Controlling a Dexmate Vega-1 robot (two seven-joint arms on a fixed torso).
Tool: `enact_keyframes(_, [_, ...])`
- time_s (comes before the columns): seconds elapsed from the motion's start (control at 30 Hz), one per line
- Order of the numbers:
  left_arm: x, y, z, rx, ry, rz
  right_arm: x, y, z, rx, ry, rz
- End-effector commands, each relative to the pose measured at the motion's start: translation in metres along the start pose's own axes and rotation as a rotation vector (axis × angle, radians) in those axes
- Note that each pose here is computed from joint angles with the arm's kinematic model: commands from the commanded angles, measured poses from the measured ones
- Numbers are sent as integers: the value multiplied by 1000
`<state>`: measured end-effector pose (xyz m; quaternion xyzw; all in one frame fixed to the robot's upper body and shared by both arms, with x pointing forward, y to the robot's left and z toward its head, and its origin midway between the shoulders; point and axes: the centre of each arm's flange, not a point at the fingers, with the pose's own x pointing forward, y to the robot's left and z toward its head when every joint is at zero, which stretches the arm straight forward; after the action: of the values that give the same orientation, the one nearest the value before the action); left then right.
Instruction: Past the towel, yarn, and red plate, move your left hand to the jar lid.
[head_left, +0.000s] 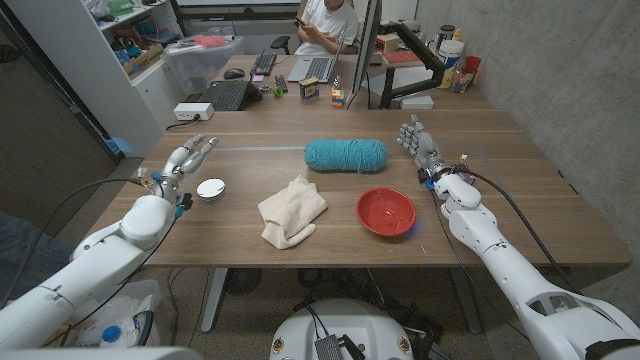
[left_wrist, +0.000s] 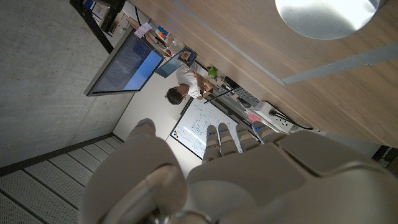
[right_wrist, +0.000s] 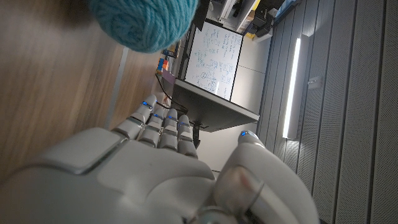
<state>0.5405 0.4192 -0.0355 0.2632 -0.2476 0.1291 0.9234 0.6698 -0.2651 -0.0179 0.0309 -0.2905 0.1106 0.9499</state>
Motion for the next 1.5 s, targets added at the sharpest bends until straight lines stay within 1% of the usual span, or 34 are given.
enact_keyframes(0.03, [-6, 3, -1, 119, 18, 36, 0, 0, -2, 0, 8, 3])
enact_keyframes(0.3, [-7, 3, 1, 180, 25, 46, 1, -1, -3, -1, 11, 4])
enact_keyframes(0.53, [-8, 5, 5, 264, 23, 60, 1, -2, -2, -9, 14, 7])
enact_keyframes(0.8, [-7, 7, 5, 319, 39, 67, 2, -1, -2, -10, 16, 6])
enact_keyframes(0.97, [-5, 5, 5, 348, 42, 56, 3, 0, -2, -12, 17, 6])
enact_keyframes(1.13, [-7, 2, 6, 393, 46, 49, 3, 1, -1, -13, 13, 12])
enact_keyframes(1.3, [-9, 0, 11, 454, 37, 53, 7, 2, -3, -17, 28, 18])
enact_keyframes(1.5, [-9, -1, 12, 466, 38, 50, 10, 3, -2, -15, 20, 20])
